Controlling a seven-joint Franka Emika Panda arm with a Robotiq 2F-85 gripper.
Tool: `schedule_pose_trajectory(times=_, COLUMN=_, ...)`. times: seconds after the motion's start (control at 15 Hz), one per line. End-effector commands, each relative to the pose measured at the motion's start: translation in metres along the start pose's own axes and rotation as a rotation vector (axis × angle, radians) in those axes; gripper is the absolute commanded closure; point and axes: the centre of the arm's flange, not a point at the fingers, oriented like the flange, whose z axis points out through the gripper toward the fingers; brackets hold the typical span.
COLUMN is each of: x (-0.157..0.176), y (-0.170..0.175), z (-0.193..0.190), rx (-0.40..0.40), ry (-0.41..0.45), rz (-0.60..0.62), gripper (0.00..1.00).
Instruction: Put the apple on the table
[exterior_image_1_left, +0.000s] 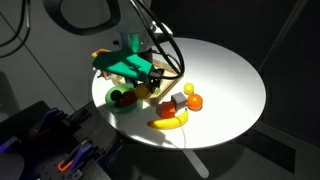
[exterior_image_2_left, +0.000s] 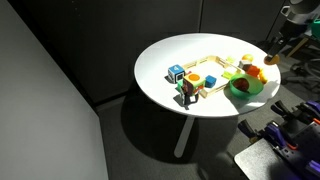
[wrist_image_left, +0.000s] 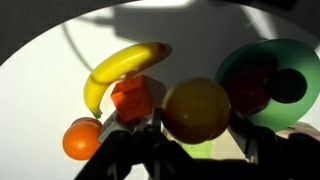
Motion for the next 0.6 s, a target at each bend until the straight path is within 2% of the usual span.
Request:
schedule_pose_trajectory(times=0.0, x=0.034, y=0.015, z=0.010, rx=0.023, ry=0.006, rz=0.022, gripper=0.57)
schedule_pose_trajectory(times=0.53, x=0.088, y=0.025, z=0.026, rx=0.057, ry=0.009, rz=0.045, gripper=0.57)
